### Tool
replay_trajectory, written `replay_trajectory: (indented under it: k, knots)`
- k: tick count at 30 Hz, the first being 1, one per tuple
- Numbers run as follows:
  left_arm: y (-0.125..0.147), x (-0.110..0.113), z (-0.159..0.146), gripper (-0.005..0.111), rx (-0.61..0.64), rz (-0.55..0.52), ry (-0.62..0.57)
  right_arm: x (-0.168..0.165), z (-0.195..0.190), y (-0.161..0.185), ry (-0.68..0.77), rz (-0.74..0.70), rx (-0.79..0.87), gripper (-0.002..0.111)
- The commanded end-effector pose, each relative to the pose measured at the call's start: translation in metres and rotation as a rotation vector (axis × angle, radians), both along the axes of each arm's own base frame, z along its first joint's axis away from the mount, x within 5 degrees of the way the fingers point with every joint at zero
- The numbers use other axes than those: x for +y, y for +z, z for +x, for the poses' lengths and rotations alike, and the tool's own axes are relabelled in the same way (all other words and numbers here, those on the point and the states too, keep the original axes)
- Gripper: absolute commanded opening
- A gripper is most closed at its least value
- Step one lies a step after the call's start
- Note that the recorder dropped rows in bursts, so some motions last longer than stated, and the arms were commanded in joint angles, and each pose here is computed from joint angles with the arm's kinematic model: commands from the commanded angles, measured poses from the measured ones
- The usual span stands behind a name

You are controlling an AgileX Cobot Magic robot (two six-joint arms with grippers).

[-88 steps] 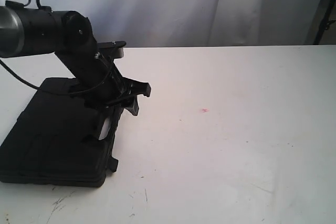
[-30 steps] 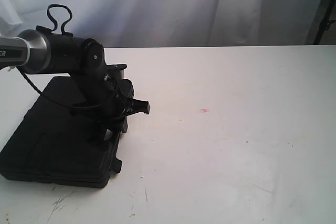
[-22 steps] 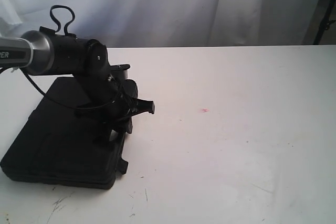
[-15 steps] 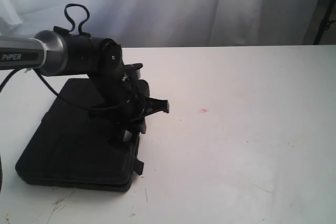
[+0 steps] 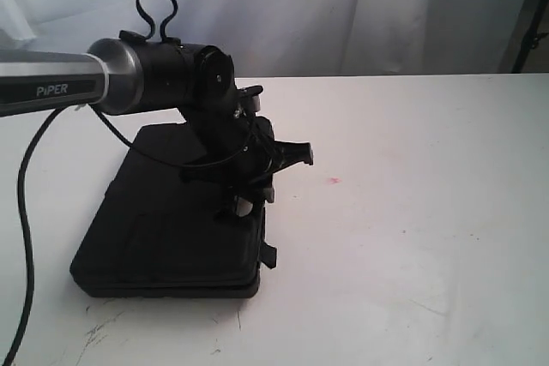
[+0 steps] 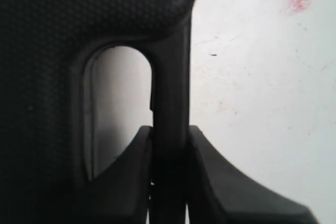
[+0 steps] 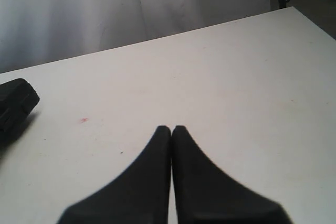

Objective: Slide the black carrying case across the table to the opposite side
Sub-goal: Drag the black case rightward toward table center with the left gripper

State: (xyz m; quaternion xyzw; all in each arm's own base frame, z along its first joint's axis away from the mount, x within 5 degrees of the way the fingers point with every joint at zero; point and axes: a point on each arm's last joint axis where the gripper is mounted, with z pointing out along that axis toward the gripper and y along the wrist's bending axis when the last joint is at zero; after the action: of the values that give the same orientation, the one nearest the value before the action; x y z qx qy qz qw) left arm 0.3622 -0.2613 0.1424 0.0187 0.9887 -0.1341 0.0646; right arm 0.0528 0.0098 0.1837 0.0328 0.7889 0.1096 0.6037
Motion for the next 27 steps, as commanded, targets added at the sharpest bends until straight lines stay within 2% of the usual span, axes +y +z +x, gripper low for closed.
replay_trajectory:
  k: [1, 12, 27]
  knots:
    - [-0.003, -0.011, 0.005, 0.0, 0.028, -0.05, 0.041, 0.0, 0.0, -0.001, 0.005, 0.0, 0.002, 0.0]
    - [-0.008, -0.052, 0.003, 0.0, 0.035, -0.094, 0.014, 0.0, 0.0, -0.001, 0.005, 0.0, 0.002, 0.0]
    - [-0.022, -0.077, 0.001, 0.0, 0.059, -0.159, 0.051, 0.0, 0.0, -0.001, 0.005, 0.0, 0.002, 0.0]
